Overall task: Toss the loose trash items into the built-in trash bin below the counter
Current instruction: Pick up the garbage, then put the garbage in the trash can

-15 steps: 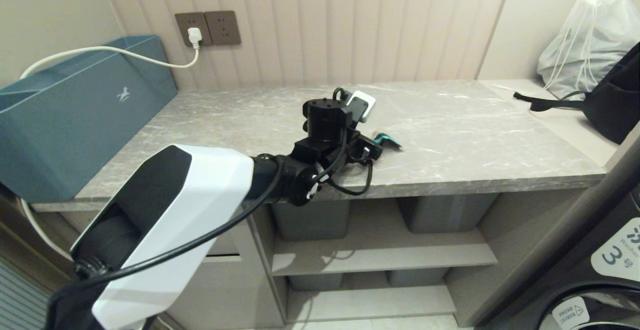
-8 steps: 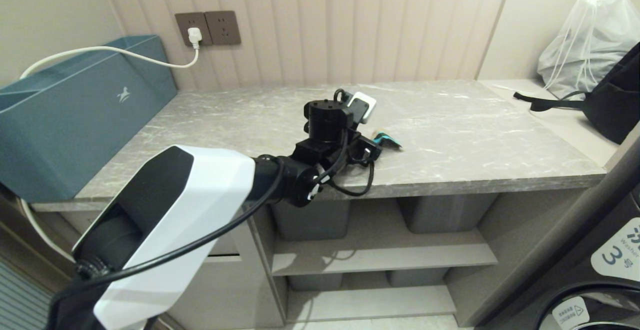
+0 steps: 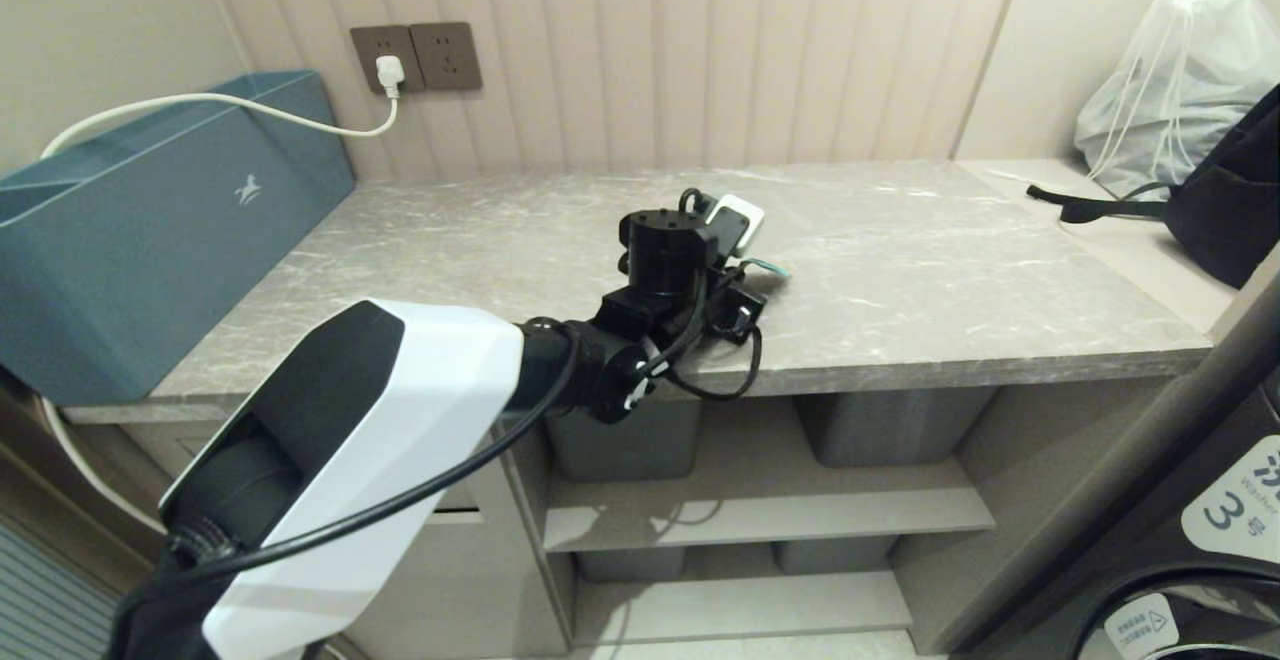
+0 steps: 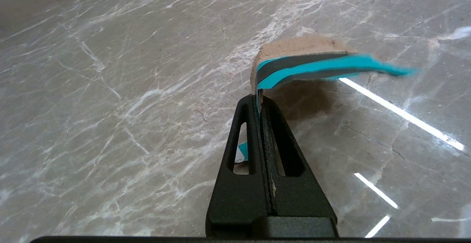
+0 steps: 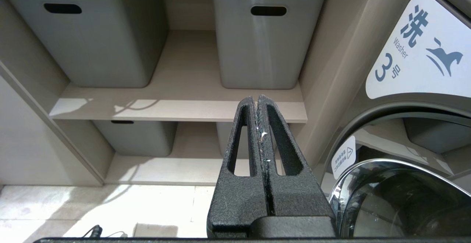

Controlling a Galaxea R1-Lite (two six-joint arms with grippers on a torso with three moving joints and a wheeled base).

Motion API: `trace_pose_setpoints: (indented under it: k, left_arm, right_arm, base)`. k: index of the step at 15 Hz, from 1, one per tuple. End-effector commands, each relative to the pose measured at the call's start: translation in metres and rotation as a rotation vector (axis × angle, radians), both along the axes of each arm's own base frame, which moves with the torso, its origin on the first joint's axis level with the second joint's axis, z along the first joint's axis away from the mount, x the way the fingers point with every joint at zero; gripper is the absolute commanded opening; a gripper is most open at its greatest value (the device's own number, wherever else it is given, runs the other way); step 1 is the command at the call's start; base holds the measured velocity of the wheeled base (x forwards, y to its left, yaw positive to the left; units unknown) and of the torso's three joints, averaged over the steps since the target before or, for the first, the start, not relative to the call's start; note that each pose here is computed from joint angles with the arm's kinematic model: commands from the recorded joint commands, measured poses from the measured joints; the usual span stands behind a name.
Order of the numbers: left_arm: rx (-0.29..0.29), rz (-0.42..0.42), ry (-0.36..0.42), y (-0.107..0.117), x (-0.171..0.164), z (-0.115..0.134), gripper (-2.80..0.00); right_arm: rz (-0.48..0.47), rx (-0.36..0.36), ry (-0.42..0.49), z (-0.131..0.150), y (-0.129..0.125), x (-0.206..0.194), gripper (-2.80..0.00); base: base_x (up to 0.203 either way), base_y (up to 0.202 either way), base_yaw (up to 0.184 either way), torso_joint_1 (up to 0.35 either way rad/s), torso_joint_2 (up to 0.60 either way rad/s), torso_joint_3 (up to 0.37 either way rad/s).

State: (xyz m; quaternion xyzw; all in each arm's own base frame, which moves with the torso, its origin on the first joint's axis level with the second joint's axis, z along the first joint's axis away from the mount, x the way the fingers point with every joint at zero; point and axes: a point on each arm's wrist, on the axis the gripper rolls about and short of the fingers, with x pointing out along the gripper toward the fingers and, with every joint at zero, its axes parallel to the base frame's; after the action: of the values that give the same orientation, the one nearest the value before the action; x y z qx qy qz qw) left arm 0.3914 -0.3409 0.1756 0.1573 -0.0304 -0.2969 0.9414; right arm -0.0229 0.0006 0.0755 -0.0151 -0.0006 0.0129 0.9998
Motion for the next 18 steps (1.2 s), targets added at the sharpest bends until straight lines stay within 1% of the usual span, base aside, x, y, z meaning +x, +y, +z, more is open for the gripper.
trace_pose_setpoints:
  k: [1,3,6,8,10,12,13,14,15,16,17,18]
  left_arm:
    - [0.000,0.002,-0.004,0.001,0.000,0.002,-2.80]
    - [-0.007,0.002,-0.012,0.002,-0.003,0.009,-2.80]
    - [-0.044,0.008,-0.053,0.010,-0.012,0.038,-2.80]
    - [-0.115,0.022,-0.110,0.029,-0.029,0.086,-2.80]
    - [-0.195,0.064,-0.150,0.058,-0.053,0.136,-2.80]
    - [-0.294,0.095,-0.170,0.101,-0.091,0.191,-2.80]
    - [-0.340,0.111,-0.169,0.129,-0.115,0.214,-2.80]
    - [-0.384,0.139,-0.169,0.165,-0.143,0.236,-2.80]
    - [-0.419,0.178,-0.172,0.207,-0.172,0.250,-2.80]
    - [-0.442,0.223,-0.173,0.249,-0.202,0.254,-2.80]
    - [-0.453,0.292,-0.154,0.287,-0.228,0.247,-2.80]
    - [-0.490,0.365,-0.125,0.319,-0.265,0.233,-2.80]
  right_arm:
    - [0.000,0.000,-0.001,0.000,0.000,0.000,-2.80]
    - [0.000,0.000,-0.001,0.000,0.000,0.000,-2.80]
    - [0.000,0.000,-0.001,0.000,0.000,0.000,-2.80]
    - [0.000,0.000,-0.001,0.000,0.000,0.000,-2.80]
    - [0.000,0.000,-0.001,0.000,0.000,0.000,-2.80]
    - [0.000,0.000,-0.001,0.000,0.000,0.000,-2.80]
    - [0.000,0.000,-0.001,0.000,0.000,0.000,-2.80]
    - [0.000,0.000,-0.001,0.000,0.000,0.000,-2.80]
    - [0.000,0.000,-0.001,0.000,0.000,0.000,-2.80]
    - [0.000,0.000,-0.001,0.000,0.000,0.000,-2.80]
    - [0.000,0.000,-0.001,0.000,0.000,0.000,-2.80]
    - [0.000,0.000,-0.001,0.000,0.000,0.000,-2.80]
  base:
    - [0.000,0.000,0.000,0.000,0.00,0.000]
    - [0.000,0.000,0.000,0.000,0.00,0.000]
    - [0.000,0.000,0.000,0.000,0.00,0.000]
    - [0.000,0.000,0.000,0.000,0.00,0.000]
    - [0.000,0.000,0.000,0.000,0.00,0.000]
    - [0.000,0.000,0.000,0.000,0.00,0.000]
    - [0.000,0.000,0.000,0.000,0.00,0.000]
    - [0.000,0.000,0.000,0.000,0.00,0.000]
    - [0.000,0.000,0.000,0.000,0.00,0.000]
    - [0.000,0.000,0.000,0.000,0.00,0.000]
    - [0.000,0.000,0.000,0.000,0.00,0.000]
    - [0.000,0.000,0.000,0.000,0.00,0.000]
